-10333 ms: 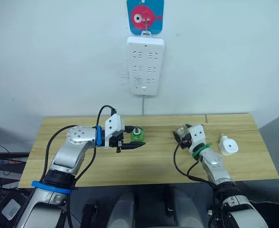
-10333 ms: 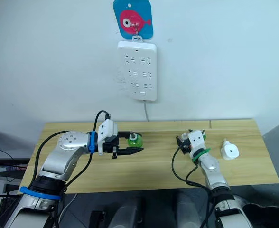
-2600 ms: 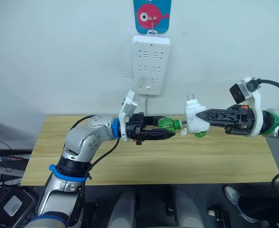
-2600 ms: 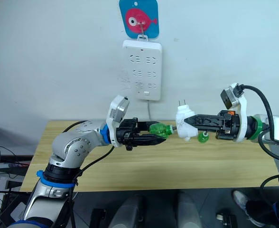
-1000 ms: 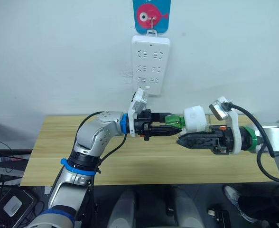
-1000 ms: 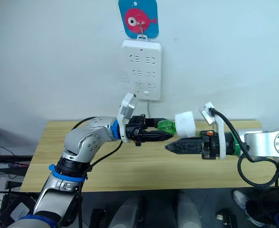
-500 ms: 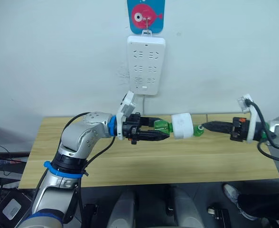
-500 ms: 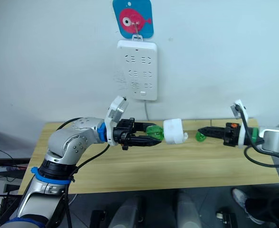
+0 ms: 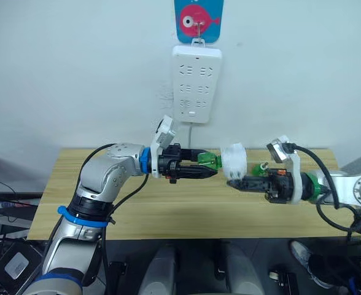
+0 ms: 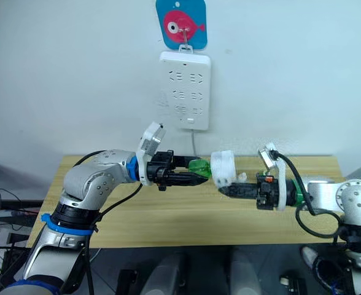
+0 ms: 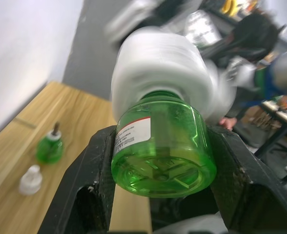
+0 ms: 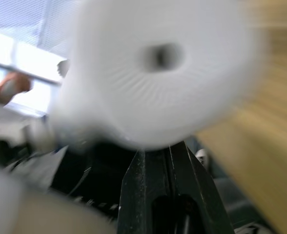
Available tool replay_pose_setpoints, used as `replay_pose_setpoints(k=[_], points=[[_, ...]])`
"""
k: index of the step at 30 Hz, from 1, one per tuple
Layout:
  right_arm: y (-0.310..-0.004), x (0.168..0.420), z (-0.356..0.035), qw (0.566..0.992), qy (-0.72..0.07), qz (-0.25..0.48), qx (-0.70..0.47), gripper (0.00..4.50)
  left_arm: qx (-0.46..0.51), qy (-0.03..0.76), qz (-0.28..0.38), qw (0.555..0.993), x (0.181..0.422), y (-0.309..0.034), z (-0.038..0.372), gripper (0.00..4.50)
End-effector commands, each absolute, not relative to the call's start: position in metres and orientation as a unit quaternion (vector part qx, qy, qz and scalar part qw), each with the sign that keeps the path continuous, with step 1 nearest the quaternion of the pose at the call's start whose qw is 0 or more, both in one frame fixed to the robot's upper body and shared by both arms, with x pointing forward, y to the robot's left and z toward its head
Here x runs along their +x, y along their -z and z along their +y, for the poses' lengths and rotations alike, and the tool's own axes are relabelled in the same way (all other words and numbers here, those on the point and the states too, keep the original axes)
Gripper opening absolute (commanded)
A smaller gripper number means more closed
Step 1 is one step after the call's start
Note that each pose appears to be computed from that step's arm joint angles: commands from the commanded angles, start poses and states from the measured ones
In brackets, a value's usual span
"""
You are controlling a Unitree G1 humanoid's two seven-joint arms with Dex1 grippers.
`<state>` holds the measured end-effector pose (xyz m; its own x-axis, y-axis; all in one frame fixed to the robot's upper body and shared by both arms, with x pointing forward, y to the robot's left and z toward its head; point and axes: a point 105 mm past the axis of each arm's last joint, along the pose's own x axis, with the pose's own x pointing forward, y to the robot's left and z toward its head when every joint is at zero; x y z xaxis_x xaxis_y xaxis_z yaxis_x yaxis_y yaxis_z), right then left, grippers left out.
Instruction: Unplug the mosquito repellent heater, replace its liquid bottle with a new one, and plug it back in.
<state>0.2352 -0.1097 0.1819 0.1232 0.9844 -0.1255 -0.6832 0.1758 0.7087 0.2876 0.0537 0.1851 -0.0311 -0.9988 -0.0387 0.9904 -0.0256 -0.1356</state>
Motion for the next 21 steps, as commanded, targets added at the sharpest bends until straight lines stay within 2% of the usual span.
replay_pose_setpoints(k=[1,4,7,8,12,15,18,21], points=[[-0.209,0.221,-0.105,0.68,-0.63,0.275,0.255,0.03,-0.015,0.724,0.05,0.688,0.281,-0.185,0.051,2.28],[-0.227,0.223,-0.1,0.671,-0.645,0.261,0.258,0.03,-0.004,0.728,0.052,0.684,0.279,-0.181,0.05,2.28],[-0.246,0.241,-0.093,0.685,-0.639,0.229,0.264,0.03,0.0,0.731,0.052,0.681,0.278,-0.181,0.049,2.28],[-0.25,0.248,-0.093,0.697,-0.629,0.22,0.264,0.03,0.001,0.731,0.052,0.681,0.278,-0.181,0.049,2.28],[-0.237,0.298,-0.101,0.798,-0.525,0.2,0.22,0.03,0.003,0.733,0.053,0.678,0.276,-0.18,0.049,2.28],[-0.232,0.329,-0.117,0.848,-0.455,0.176,0.207,0.03,0.004,0.735,0.054,0.676,0.275,-0.179,0.05,2.28],[-0.233,0.339,-0.126,0.863,-0.437,0.163,0.195,0.03,0.004,0.734,0.055,0.677,0.274,-0.178,0.051,2.28],[-0.234,0.336,-0.131,0.858,-0.446,0.162,0.197,0.03,0.001,0.732,0.059,0.679,0.275,-0.178,0.054,2.28]])
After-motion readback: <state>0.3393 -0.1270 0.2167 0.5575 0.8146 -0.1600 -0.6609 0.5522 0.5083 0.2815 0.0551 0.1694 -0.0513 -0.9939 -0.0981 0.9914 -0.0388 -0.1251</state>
